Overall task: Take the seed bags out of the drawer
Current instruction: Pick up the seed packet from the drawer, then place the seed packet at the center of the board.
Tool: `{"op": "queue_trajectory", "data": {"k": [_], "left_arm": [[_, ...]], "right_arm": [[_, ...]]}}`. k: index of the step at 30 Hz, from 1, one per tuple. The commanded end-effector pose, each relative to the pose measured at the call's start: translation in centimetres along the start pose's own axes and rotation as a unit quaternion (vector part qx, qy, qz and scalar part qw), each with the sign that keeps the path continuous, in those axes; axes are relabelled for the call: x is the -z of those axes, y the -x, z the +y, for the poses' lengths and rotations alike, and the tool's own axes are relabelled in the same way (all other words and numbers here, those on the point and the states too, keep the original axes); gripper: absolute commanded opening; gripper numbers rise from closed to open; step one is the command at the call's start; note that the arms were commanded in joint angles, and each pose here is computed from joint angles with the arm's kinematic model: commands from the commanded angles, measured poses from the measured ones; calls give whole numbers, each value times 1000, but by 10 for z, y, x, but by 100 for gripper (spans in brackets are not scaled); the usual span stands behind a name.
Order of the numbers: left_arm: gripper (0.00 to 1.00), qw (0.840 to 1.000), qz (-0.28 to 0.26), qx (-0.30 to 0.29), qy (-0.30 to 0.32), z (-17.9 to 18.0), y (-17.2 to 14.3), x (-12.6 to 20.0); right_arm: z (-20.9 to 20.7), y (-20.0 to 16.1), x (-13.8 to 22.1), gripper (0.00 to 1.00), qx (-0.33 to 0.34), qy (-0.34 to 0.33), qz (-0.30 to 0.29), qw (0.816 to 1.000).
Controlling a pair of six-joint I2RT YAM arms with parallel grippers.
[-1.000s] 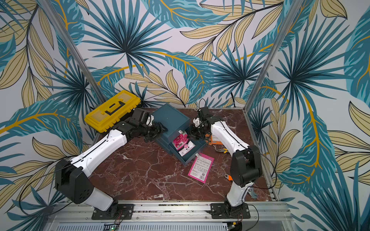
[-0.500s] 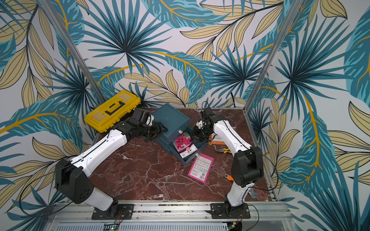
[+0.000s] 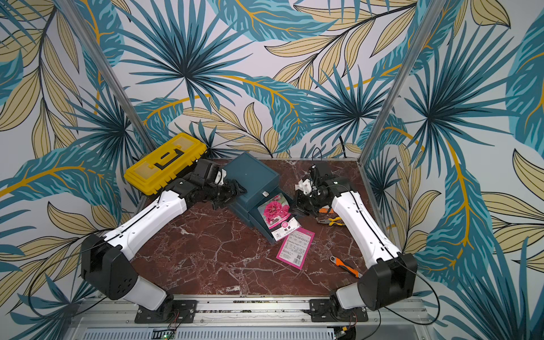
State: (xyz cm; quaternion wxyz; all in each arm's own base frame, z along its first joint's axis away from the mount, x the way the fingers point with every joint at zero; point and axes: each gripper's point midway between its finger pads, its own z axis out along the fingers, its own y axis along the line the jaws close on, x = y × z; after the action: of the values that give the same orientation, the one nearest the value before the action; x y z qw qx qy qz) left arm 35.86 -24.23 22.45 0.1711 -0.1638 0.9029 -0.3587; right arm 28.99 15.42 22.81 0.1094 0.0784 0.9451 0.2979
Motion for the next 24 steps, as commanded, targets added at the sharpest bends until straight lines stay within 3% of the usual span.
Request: {"op": "queue_trajectory", "data": {"k": [1,6,10,16,24], "left_arm": [[66,1000,-4,-11,-8,-5,3,3],[66,1000,2,-14,-11,-7,1,4],[66,1000,5,-16,-14,-8,0,4],[66,1000,7,-17,-16,-9,-1,6],[66,1000,10,-21,-20,-11,-3,8]], "right_arm": [[-22,-11,26,0,-12,-34,-41,999],[-68,-18,62,0,-73,-94,-134,984],[-112,-29,71,0,-140,-161,-172,962],[-159,-47,45,0,-202,-219,-154,942],[-184,-67,-19,0,-255,-186,-98,944]]}}
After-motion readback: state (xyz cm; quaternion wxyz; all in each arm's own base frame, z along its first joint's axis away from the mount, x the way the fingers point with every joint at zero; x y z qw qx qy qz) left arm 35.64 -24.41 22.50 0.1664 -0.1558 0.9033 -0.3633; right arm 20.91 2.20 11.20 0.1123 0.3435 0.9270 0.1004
